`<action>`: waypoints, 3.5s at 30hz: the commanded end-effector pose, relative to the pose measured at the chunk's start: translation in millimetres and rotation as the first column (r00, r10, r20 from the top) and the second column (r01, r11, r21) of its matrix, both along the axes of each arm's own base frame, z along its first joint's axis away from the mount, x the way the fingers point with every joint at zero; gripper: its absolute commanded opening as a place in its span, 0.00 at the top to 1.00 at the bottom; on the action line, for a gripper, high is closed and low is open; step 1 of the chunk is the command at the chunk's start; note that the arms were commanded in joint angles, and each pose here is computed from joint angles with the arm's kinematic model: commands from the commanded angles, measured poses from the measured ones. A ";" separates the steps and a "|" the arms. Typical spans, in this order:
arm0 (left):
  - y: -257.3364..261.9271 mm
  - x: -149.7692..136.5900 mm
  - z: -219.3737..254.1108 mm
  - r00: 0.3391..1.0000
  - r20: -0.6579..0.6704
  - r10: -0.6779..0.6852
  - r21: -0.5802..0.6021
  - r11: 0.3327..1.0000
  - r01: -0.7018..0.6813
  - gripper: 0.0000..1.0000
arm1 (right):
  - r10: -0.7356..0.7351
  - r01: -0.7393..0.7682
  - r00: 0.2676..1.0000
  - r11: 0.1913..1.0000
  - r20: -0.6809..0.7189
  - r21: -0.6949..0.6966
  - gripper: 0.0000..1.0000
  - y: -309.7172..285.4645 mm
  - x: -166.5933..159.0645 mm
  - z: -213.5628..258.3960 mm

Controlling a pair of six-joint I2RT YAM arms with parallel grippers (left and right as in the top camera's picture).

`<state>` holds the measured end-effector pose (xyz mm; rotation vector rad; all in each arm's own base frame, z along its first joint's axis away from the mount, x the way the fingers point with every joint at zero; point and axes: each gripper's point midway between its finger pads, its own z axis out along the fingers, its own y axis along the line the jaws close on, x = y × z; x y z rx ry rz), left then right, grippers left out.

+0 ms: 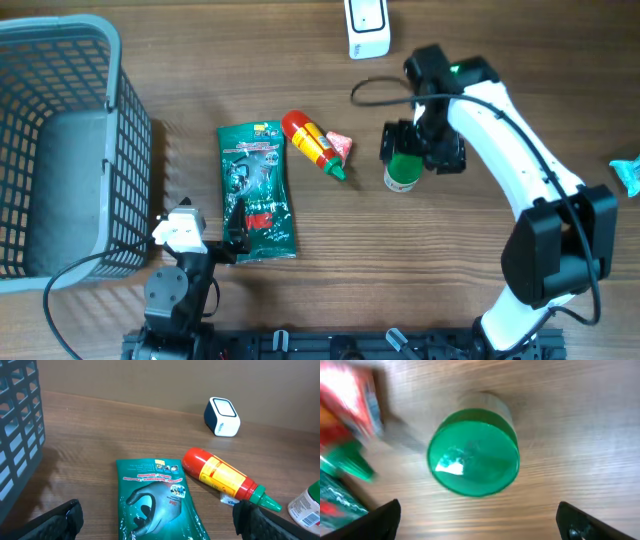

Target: Scan the item barcode

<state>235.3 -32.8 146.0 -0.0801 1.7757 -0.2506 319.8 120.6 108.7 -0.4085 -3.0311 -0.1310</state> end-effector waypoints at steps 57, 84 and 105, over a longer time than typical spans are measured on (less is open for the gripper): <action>-0.5 0.0 -0.7 1.000 0.003 -0.008 0.017 1.000 0.008 0.00 | -0.619 0.621 0.784 0.782 -0.047 0.046 0.36 12.3 4.8 -130.0; -0.5 0.0 -0.7 1.000 0.003 -0.008 0.017 1.000 0.008 0.00 | -0.120 0.120 0.992 0.992 -0.030 -0.030 0.00 -1.7 2.3 -64.2; -0.5 0.0 -0.7 1.000 0.003 -0.008 0.017 1.000 0.008 0.00 | -0.266 0.265 0.964 0.963 -0.014 -0.054 0.30 -8.9 -9.1 -117.6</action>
